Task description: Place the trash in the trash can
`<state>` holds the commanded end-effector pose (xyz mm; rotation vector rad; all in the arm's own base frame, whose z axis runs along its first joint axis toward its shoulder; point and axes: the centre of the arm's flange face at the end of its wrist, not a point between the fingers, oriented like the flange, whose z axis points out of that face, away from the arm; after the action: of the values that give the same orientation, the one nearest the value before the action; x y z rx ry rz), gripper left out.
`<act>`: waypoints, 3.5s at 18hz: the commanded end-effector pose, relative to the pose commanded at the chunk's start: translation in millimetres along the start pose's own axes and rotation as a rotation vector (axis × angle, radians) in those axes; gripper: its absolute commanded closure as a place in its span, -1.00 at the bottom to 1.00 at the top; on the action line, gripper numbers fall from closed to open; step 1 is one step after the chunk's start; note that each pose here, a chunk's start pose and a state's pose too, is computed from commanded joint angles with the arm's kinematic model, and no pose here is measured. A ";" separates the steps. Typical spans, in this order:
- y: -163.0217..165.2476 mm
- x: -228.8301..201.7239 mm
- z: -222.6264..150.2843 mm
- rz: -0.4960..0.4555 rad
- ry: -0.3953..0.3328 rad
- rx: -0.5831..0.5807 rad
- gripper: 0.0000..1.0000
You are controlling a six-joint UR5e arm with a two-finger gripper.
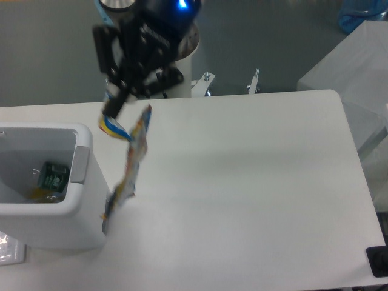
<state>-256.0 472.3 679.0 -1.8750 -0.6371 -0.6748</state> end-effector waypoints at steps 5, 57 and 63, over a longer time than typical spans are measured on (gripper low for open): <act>35.5 32.4 -1.7 0.088 0.031 -0.028 1.00; -14.6 -149.6 23.4 0.612 -0.321 -0.122 -1.00; -5.6 -154.8 7.7 0.726 -0.480 -0.266 -1.00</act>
<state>-367.7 461.4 572.1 -2.3371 -0.1142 0.1808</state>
